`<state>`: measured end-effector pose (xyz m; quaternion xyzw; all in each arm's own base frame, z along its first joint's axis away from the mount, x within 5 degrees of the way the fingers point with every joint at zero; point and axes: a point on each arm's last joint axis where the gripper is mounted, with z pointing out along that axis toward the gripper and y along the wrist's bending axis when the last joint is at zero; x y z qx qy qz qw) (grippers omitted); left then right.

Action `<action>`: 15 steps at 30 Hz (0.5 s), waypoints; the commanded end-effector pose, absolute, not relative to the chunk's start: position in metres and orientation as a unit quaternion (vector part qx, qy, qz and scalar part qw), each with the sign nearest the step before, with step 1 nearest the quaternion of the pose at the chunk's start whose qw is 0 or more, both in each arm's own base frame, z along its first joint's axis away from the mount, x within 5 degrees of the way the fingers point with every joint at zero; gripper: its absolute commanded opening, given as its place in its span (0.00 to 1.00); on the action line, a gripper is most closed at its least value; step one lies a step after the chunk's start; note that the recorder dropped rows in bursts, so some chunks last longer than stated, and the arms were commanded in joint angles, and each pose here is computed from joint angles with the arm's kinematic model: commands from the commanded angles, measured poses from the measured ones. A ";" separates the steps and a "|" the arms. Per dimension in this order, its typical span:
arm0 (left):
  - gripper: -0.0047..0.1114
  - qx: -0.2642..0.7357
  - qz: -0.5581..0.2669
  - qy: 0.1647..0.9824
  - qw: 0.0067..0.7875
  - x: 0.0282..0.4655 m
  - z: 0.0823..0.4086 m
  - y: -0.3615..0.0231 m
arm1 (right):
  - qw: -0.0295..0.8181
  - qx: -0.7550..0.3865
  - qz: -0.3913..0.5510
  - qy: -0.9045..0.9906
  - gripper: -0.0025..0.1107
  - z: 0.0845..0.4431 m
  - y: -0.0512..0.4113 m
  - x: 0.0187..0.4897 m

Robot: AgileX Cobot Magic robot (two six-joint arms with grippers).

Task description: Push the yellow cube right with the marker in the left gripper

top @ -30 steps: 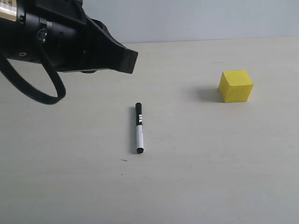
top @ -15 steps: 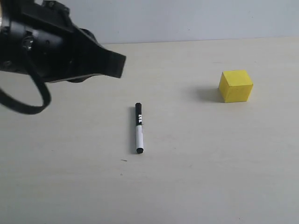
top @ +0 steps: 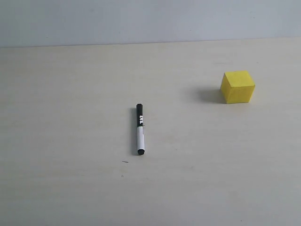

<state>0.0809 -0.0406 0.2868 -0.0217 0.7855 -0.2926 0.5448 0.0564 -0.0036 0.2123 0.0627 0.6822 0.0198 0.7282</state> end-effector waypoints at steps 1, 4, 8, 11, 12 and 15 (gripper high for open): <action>0.05 -0.057 -0.259 0.747 0.610 0.064 0.263 -0.022 | 0.731 0.058 0.013 0.680 0.02 0.212 -0.004 0.056; 0.05 -0.056 -0.239 0.723 0.645 0.054 0.247 -0.016 | 0.731 0.058 0.013 0.680 0.02 0.212 -0.004 0.056; 0.05 -0.072 -0.226 0.713 0.660 0.049 0.227 -0.012 | 0.731 0.058 0.013 0.680 0.02 0.212 -0.004 0.056; 0.05 -0.083 -0.214 0.716 0.659 0.052 0.215 -0.011 | 0.731 0.058 0.013 0.680 0.02 0.212 -0.004 0.056; 0.05 -0.084 -0.205 0.721 0.656 0.054 0.208 -0.011 | 0.731 0.058 0.013 0.680 0.02 0.212 -0.004 0.056; 0.05 -0.079 -0.199 0.712 0.669 0.056 0.203 -0.010 | 0.731 0.058 0.013 0.680 0.02 0.212 -0.004 0.056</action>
